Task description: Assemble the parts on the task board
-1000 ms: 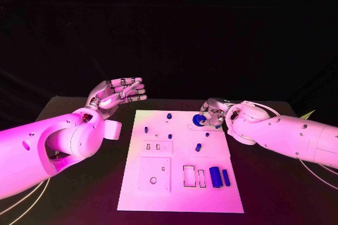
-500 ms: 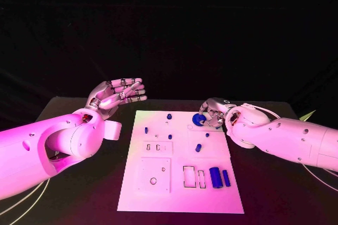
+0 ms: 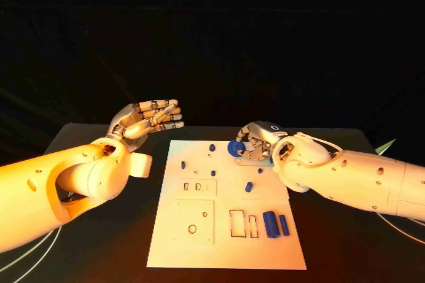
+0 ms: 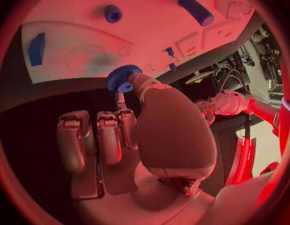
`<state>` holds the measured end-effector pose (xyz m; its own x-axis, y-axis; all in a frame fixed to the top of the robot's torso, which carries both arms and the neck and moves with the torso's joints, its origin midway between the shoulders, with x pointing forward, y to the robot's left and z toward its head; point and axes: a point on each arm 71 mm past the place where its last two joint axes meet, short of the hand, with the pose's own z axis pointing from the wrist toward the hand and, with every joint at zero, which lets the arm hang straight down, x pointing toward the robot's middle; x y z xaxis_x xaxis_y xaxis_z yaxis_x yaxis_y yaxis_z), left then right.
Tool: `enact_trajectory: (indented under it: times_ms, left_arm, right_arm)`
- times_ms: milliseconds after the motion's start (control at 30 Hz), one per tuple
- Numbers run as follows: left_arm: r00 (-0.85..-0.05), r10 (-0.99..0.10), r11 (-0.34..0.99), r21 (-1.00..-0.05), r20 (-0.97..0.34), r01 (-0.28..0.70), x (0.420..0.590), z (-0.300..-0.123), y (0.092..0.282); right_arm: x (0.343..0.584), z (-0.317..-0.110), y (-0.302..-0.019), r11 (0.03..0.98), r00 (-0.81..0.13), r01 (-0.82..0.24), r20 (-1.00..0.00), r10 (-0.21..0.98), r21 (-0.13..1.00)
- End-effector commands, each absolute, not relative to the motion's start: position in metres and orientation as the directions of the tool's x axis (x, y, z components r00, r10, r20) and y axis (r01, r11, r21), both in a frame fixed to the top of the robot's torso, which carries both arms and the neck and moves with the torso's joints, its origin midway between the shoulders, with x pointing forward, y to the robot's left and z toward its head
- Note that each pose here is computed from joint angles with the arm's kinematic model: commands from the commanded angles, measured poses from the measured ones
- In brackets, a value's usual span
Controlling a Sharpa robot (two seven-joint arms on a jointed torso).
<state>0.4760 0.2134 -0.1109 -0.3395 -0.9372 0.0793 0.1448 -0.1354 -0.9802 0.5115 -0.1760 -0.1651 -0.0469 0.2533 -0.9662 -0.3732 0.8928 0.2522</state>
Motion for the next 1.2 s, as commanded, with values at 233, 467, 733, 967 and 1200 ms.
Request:
enact_trajectory:
  times_ms: [233,467,733,967,1200]
  left_arm:
    - [-0.363,-0.928,-0.144,-0.979,0.082,0.146,0.475,-0.11,0.21]
    - [-0.366,-0.927,-0.145,-0.979,0.083,0.145,0.475,-0.11,0.209]
    - [-0.369,-0.926,-0.146,-0.979,0.084,0.144,0.475,-0.11,0.208]
    - [-0.368,-0.926,-0.145,-0.979,0.084,0.143,0.475,-0.11,0.208]
    - [-0.37,-0.925,-0.146,-0.979,0.084,0.143,0.475,-0.11,0.208]
  right_arm:
    - [0.506,-0.159,-0.132,0.876,0.03,-0.441,-0.972,0.231,0.194]
    - [0.509,-0.163,-0.114,0.874,0.029,-0.449,-0.974,0.225,0.188]
    - [0.514,-0.172,-0.102,0.879,0.014,-0.439,-0.977,0.213,0.186]
    - [0.517,-0.179,-0.101,0.888,-0.001,-0.424,-0.98,0.197,0.179]
    - [0.518,-0.184,-0.097,0.887,-0.022,-0.425,-0.982,0.188,0.179]
